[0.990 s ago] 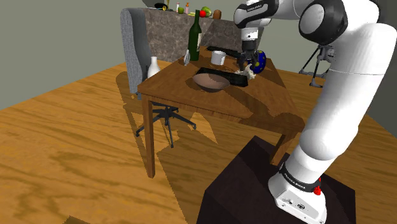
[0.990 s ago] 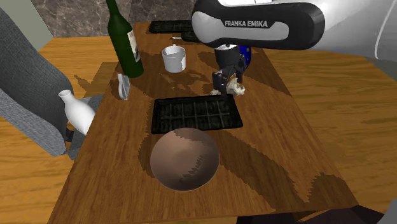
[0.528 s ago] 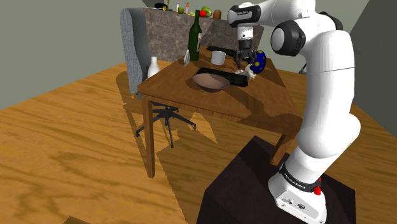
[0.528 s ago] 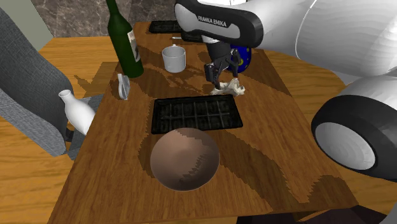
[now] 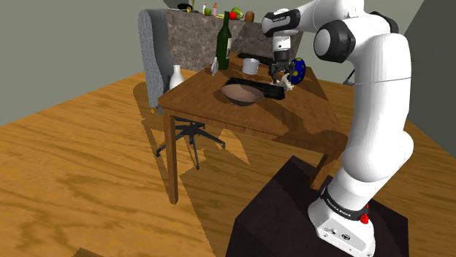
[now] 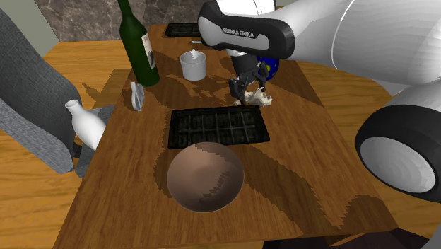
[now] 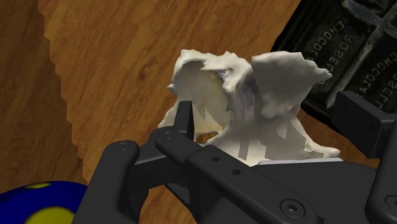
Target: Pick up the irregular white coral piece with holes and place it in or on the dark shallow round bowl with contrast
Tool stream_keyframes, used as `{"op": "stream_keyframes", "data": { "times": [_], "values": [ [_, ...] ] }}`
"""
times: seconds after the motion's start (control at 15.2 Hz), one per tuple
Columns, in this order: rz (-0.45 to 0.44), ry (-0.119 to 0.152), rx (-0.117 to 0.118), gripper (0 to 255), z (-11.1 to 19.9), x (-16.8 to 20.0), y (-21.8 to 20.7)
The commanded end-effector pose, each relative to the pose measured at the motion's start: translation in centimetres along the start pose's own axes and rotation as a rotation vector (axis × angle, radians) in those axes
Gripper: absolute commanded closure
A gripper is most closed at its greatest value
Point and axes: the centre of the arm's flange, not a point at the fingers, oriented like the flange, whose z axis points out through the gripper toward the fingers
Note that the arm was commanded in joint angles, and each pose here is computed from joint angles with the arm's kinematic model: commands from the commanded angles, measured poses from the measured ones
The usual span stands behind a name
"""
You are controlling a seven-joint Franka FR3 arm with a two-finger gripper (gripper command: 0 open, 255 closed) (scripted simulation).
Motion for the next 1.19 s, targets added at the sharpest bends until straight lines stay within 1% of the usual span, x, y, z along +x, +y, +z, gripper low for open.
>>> {"op": "stream_keyframes", "data": {
  "times": [0.0,0.2,0.26,0.86,1.12],
  "values": [
    [0.0,0.0,0.0,0,0.0,0.0,0.0],
    [0.0,0.0,0.0,0,0.0,0.0,0.0],
    [0.0,0.0,0.0,255,0.0,0.0,0.0],
    [0.0,0.0,0.0,255,0.0,0.0,0.0],
    [0.0,0.0,0.0,255,-1.9,-0.7,0.2]
  ]
}}
